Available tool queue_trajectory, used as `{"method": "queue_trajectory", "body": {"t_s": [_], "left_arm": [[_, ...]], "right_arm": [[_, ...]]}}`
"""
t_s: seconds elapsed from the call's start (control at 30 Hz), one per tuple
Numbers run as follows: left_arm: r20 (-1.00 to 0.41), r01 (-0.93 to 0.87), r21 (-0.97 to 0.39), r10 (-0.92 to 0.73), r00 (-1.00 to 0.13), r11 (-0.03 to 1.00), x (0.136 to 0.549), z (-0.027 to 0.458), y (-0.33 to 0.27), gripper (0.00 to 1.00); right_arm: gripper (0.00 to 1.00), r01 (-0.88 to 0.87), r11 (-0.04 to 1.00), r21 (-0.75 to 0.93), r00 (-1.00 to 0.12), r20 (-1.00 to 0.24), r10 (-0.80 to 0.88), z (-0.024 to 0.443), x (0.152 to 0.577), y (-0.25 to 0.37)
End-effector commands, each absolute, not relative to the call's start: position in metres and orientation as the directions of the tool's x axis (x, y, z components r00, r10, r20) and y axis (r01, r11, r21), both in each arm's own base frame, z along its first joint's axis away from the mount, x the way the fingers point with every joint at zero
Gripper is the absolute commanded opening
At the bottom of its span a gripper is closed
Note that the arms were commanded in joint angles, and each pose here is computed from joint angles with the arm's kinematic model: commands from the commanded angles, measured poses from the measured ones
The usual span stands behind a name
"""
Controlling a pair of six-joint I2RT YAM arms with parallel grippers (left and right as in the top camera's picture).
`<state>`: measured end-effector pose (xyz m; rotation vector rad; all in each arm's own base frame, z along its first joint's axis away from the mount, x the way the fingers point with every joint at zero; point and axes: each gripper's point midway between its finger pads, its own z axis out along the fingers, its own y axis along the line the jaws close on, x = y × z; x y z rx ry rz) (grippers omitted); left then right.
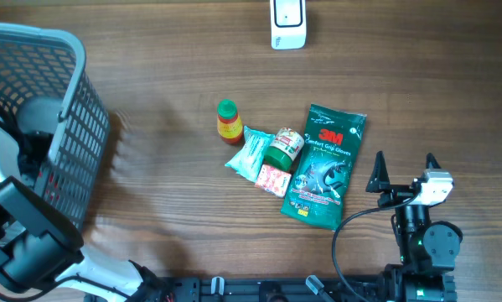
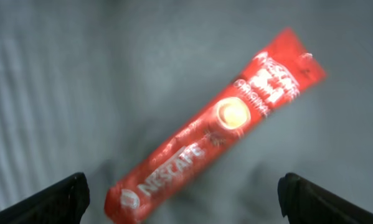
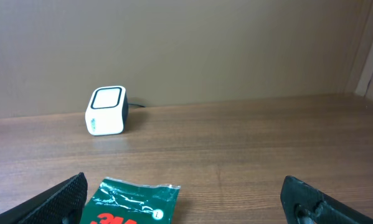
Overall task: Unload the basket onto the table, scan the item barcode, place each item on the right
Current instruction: 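Reach the left gripper into the basket and grasp the red Nescafe stick, then carry the red Nescafe stick out and lay it left of the bottle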
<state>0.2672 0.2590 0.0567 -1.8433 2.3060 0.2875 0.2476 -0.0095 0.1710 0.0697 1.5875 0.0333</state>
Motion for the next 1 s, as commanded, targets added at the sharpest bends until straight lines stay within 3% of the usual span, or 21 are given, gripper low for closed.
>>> {"method": "queue_trajectory", "body": {"t_s": [0.0, 0.1, 0.17, 0.2, 0.23, 0.43, 0.53, 0.73, 0.87, 0.97], "left_arm": [[-0.264, -0.981, 0.081, -0.945, -0.194, 0.178, 0.247, 0.032, 0.263, 1.00], [-0.270, -0.984, 0.074, -0.947, -0.176, 0.162, 0.240, 0.021, 0.265, 0.96], [-0.256, -0.985, 0.063, -0.951, -0.174, 0.163, 0.238, 0.013, 0.260, 0.44], [-0.242, -0.985, 0.047, -0.955, -0.174, 0.167, 0.239, 0.009, 0.256, 0.31], [-0.219, -0.985, 0.025, -0.960, -0.175, 0.174, 0.241, 0.005, 0.251, 0.05], [-0.200, -0.973, -0.117, -0.965, -0.171, 0.196, 0.265, 0.028, 0.243, 0.04], [-0.297, -0.933, -0.276, -0.943, -0.147, 0.232, 0.292, 0.091, 0.251, 0.04], [-0.566, -0.718, -0.563, -0.824, -0.025, 0.409, 0.313, 0.283, 0.240, 0.04], [-0.646, -0.423, -0.684, -0.763, -0.027, 0.595, 0.308, 0.385, 0.178, 0.04], [-0.682, -0.199, -0.700, -0.725, -0.101, 0.686, 0.304, 0.424, 0.120, 0.04]], "right_arm": [[1.00, 0.017, 0.997, 0.079, -0.011, -0.997, 0.080, 0.172, 0.247, -0.009], [1.00, 0.017, 0.997, 0.080, -0.011, -0.997, 0.080, 0.172, 0.247, -0.009], [1.00, 0.017, 0.997, 0.079, -0.011, -0.997, 0.080, 0.172, 0.247, -0.009], [1.00, 0.017, 0.997, 0.080, -0.011, -0.997, 0.080, 0.172, 0.247, -0.009], [1.00, 0.017, 0.997, 0.079, -0.011, -0.997, 0.079, 0.172, 0.247, -0.009], [1.00, 0.017, 0.997, 0.079, -0.011, -0.997, 0.080, 0.172, 0.247, -0.009], [1.00, 0.017, 0.997, 0.079, -0.011, -0.997, 0.080, 0.172, 0.247, -0.009], [1.00, 0.017, 0.997, 0.080, -0.011, -0.997, 0.080, 0.172, 0.247, -0.009], [1.00, 0.017, 0.997, 0.080, -0.011, -0.997, 0.080, 0.172, 0.247, -0.009], [1.00, 0.017, 0.997, 0.079, -0.011, -0.997, 0.080, 0.172, 0.247, -0.009]]}}
